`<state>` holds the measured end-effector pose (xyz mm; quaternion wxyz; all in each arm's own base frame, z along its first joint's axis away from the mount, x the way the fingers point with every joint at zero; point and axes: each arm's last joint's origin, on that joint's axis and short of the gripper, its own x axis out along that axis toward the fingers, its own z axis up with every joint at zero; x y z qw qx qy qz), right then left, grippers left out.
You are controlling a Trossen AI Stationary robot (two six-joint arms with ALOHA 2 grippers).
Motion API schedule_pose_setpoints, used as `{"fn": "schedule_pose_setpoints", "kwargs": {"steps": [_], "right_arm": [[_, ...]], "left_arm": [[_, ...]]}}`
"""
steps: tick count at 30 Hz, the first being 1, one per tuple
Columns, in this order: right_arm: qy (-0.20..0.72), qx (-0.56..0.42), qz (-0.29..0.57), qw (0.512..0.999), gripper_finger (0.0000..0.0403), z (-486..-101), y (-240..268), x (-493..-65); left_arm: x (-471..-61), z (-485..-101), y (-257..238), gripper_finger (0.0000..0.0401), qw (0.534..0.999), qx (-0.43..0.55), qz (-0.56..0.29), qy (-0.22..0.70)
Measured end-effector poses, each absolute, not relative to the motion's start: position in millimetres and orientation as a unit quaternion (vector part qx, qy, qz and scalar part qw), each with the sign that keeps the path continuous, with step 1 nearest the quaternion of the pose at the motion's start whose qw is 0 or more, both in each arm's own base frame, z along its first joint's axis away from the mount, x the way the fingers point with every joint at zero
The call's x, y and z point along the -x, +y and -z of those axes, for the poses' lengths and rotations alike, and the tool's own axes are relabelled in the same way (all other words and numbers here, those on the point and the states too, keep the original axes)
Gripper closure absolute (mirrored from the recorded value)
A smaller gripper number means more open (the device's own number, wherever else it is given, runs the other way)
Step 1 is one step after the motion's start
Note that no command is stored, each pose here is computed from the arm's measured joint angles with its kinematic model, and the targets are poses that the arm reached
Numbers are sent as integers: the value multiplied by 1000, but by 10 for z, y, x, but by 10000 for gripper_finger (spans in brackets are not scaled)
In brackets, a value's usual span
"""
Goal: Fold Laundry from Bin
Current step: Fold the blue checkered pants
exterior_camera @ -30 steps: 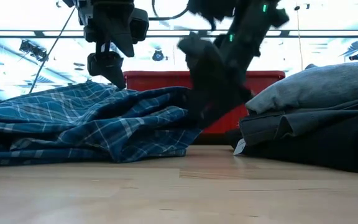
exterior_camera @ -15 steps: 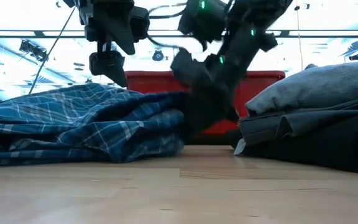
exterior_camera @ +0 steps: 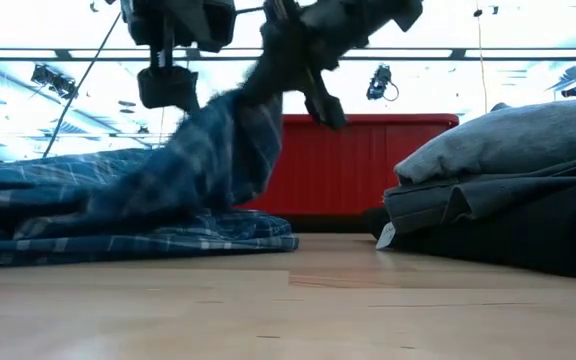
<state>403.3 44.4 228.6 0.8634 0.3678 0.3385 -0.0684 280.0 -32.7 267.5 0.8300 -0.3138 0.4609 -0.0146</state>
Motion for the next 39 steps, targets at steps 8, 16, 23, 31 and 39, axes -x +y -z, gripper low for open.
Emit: {"fn": "schedule_pose_setpoints", "kwargs": {"steps": [8,16,23,31,39], "right_arm": [[300,-398,64,865,401,-2365,421,-4088],[280,-418,46,863,402,-2407,428,-4115],[286,-415,47,862,391,-2395,433,-4109],[346,-376,41,859,334,-2313,421,-4041],[345,-242,92,902,284,-2164,412,-4031]], "left_arm": [[-2913,-2556,-454,31,848,281,-39,447],[-3006,-2325,-403,54,840,247,-115,469],[-2974,-2249,-389,254,831,206,-127,501],[-2777,-2356,-339,394,819,171,-134,531],[-2518,-2571,-276,396,820,145,-155,532]]}}
